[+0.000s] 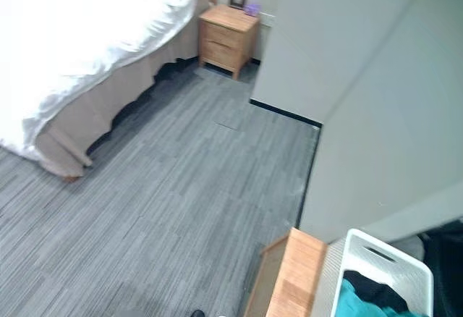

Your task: Pick up bed clothes into laundry basket.

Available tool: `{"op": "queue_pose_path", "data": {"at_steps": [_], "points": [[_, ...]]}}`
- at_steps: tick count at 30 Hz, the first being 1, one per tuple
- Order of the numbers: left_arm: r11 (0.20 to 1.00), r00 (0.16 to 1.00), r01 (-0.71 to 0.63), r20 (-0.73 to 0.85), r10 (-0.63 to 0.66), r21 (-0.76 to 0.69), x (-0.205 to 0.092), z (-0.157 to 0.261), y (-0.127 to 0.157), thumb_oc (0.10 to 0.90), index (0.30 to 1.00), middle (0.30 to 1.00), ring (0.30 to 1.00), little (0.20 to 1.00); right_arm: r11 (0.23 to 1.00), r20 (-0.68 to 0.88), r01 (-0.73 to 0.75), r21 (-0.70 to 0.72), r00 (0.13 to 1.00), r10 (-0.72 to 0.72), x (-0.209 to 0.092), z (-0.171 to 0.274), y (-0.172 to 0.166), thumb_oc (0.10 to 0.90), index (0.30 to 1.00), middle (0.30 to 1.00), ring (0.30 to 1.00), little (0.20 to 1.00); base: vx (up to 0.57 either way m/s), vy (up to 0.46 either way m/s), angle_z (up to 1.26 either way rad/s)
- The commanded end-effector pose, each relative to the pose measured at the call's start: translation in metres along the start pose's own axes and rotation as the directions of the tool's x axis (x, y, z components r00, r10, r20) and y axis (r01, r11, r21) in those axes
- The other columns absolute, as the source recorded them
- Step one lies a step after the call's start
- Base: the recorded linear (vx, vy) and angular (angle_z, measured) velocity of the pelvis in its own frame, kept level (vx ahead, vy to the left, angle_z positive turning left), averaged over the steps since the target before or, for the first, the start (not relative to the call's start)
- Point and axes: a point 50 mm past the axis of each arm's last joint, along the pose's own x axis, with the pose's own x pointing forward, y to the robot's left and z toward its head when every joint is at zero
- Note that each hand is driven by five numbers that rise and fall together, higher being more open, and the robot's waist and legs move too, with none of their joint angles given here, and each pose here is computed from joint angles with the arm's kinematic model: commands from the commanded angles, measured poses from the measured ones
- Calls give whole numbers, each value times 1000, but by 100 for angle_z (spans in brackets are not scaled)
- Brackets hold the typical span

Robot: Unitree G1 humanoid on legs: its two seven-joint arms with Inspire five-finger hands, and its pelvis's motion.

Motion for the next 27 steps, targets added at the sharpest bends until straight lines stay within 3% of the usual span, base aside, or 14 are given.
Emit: {"op": "queue_pose_path", "data": {"at_steps": [1,5,7,10,14,18,19,22,27], "points": [[982,943,164,277,-184,95,-9,73,-49,800,900,900,900,900,998,149,-62,-12,987,63,1,47,19,800,900,900,900,900,-293,432,248],[966,908,157,354,-223,207,-14,94,-55,800,900,900,900,900,997,345,-76,2,936,70,-6,104,28,800,900,900,900,900,-202,337,150],[968,910,137,359,-208,212,-14,97,-51,800,900,900,900,900,996,371,-88,-9,925,85,-8,112,32,800,900,900,900,900,-102,161,17],[975,925,107,340,-170,197,-10,92,-38,800,900,900,900,900,994,359,-106,-39,927,113,-8,112,38,800,900,900,900,900,-169,30,19],[959,939,99,293,-178,265,-7,79,-36,800,900,900,900,900,994,212,-106,-34,971,111,0,75,36,800,900,900,900,900,-37,-38,93],[966,946,94,281,-162,239,-6,72,-31,800,900,900,900,900,984,128,-113,-138,983,131,1,51,40,800,900,900,900,900,-143,-186,78],[973,947,115,272,-169,202,-6,66,-33,800,900,900,900,900,968,113,-116,-224,983,144,1,50,40,800,900,900,900,900,-67,-158,51],[973,950,130,258,-177,189,-6,59,-36,800,900,900,900,900,955,154,-102,-279,977,149,0,58,40,800,900,900,900,900,-67,-146,50],[965,962,155,190,-195,210,-5,41,-41,800,900,900,900,900,990,236,-73,-119,967,99,0,79,27,800,900,900,900,900,-180,-50,57]]}}
